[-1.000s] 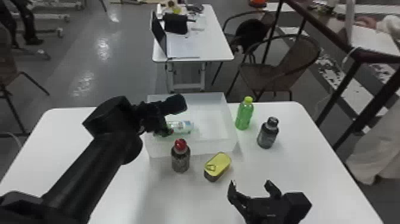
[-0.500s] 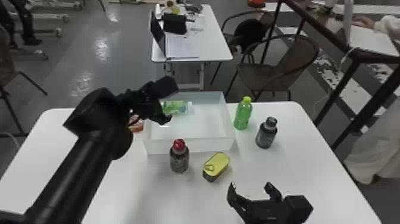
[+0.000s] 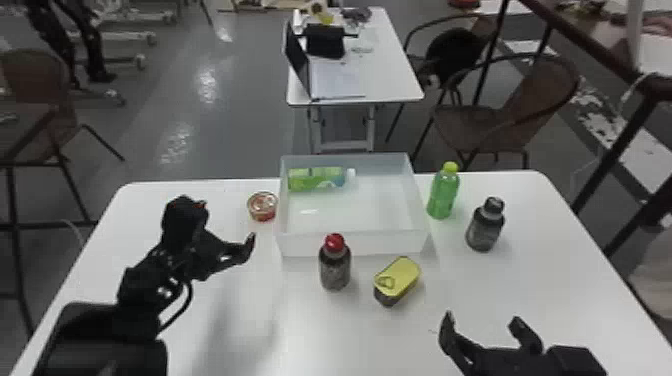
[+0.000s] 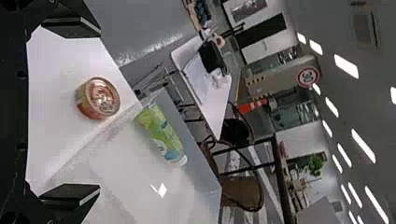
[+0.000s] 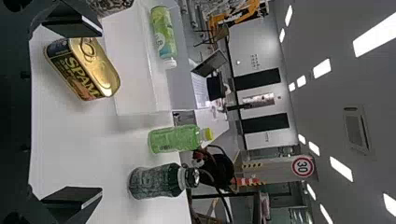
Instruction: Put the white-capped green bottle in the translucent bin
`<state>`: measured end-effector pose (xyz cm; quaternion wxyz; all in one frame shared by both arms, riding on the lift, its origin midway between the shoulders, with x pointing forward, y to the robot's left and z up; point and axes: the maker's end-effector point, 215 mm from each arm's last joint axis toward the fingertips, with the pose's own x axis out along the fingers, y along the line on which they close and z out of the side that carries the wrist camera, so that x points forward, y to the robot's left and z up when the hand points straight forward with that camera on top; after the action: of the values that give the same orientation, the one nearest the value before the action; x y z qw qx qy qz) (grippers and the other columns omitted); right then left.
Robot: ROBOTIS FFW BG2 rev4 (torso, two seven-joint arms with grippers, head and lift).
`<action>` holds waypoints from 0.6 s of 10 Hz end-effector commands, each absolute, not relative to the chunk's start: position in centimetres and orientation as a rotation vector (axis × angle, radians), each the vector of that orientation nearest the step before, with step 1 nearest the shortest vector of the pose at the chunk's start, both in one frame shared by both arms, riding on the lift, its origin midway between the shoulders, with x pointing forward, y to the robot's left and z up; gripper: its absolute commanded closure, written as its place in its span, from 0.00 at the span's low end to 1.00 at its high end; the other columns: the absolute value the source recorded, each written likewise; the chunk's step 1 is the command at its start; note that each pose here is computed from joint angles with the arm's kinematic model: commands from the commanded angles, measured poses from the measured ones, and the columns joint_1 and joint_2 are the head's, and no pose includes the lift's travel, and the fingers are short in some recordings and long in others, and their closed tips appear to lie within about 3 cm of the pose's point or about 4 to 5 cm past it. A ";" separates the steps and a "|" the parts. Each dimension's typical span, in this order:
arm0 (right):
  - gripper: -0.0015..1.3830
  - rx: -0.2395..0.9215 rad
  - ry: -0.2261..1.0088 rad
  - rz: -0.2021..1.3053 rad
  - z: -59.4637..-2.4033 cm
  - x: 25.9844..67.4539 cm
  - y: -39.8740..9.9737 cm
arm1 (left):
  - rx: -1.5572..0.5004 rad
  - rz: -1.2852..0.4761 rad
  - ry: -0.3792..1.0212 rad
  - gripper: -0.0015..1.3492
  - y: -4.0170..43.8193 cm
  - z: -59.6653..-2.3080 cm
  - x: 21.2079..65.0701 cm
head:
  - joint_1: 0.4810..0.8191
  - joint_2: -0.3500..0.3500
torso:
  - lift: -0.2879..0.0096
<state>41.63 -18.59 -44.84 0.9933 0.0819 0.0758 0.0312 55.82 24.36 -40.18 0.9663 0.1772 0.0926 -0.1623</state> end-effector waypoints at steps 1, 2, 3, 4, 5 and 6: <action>0.07 0.143 0.142 0.062 -44.3 41.5 -19.3 | 0.205 -0.201 0.160 0.10 28.6 -41.4 50.2 | 0.63 0.59 | 0.88; 0.07 0.131 0.136 0.049 -43.9 41.1 -20.0 | 0.113 -0.100 0.122 0.10 31.2 -41.5 47.2 | 0.63 0.63 | 0.88; 0.07 0.127 0.142 0.025 -44.0 40.2 -20.7 | 0.062 -0.054 0.109 0.10 32.1 -42.2 44.6 | 0.63 0.68 | 0.88; 0.07 0.128 0.151 0.015 -44.3 39.5 -20.8 | 0.066 -0.042 0.131 0.10 32.8 -43.3 42.7 | 0.63 0.70 | 0.88; 0.07 0.128 0.160 0.012 -44.6 38.9 -20.8 | 0.069 -0.026 0.123 0.10 33.2 -43.6 41.0 | 0.63 0.72 | 0.88; 0.07 0.129 0.166 0.002 -44.8 38.5 -20.9 | 0.068 -0.015 0.122 0.10 33.2 -43.9 39.7 | 0.63 0.74 | 0.88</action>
<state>38.81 -20.95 -44.67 0.9947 0.0638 0.0809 0.0014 40.62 33.38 -43.64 0.9975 0.0356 0.0612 -0.0081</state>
